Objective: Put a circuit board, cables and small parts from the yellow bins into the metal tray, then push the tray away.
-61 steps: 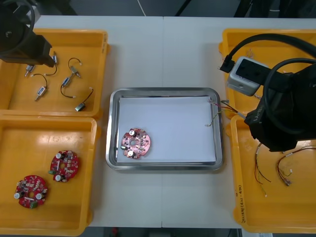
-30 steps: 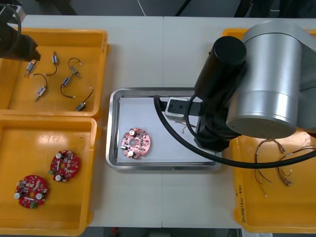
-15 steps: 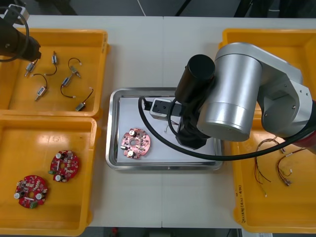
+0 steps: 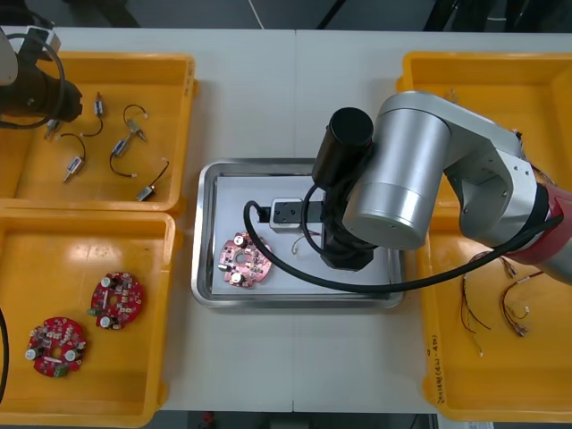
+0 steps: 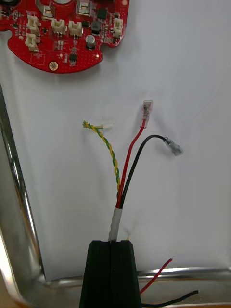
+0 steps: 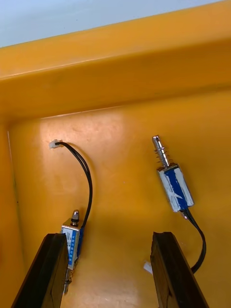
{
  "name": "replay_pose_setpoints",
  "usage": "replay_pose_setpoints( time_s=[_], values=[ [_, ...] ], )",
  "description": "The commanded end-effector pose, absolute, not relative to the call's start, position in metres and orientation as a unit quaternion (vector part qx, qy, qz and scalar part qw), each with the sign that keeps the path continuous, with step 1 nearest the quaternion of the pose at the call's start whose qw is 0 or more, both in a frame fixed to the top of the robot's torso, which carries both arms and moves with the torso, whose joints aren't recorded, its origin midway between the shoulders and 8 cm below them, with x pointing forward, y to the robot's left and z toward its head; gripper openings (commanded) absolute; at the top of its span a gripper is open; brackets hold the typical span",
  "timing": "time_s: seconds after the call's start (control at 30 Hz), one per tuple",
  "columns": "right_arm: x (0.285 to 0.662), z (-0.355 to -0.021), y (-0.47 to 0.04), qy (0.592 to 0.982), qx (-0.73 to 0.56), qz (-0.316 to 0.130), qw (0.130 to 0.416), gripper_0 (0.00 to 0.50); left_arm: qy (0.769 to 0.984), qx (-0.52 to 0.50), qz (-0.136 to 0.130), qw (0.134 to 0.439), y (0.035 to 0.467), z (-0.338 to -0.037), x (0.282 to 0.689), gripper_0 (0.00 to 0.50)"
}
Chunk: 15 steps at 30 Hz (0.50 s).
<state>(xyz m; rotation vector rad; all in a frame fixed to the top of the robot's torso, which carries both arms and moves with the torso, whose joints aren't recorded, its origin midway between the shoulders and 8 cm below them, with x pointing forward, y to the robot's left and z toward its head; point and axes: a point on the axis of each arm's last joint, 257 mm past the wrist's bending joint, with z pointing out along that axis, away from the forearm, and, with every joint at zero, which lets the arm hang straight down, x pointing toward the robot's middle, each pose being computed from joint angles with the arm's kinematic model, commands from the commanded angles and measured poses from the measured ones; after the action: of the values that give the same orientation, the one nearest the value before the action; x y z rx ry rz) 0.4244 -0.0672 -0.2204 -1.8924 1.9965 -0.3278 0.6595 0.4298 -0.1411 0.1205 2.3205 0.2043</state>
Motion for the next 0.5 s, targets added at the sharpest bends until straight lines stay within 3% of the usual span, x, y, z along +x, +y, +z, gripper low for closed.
replay_pose_setpoints(
  time_s=[0.03, 0.5],
  values=[
    [0.416, -0.239, -0.056, 0.695, -0.687, -0.098, 0.190, 0.000, 0.895, 0.098, 0.106, 0.421, 0.428, -0.111, 0.677, 0.500],
    [0.402, -0.285, -0.082, 0.683, -0.704, -0.121, 0.152, 0.000, 0.893, 0.091, 0.120, 0.425, 0.445, -0.122, 0.679, 0.500]
  ],
)
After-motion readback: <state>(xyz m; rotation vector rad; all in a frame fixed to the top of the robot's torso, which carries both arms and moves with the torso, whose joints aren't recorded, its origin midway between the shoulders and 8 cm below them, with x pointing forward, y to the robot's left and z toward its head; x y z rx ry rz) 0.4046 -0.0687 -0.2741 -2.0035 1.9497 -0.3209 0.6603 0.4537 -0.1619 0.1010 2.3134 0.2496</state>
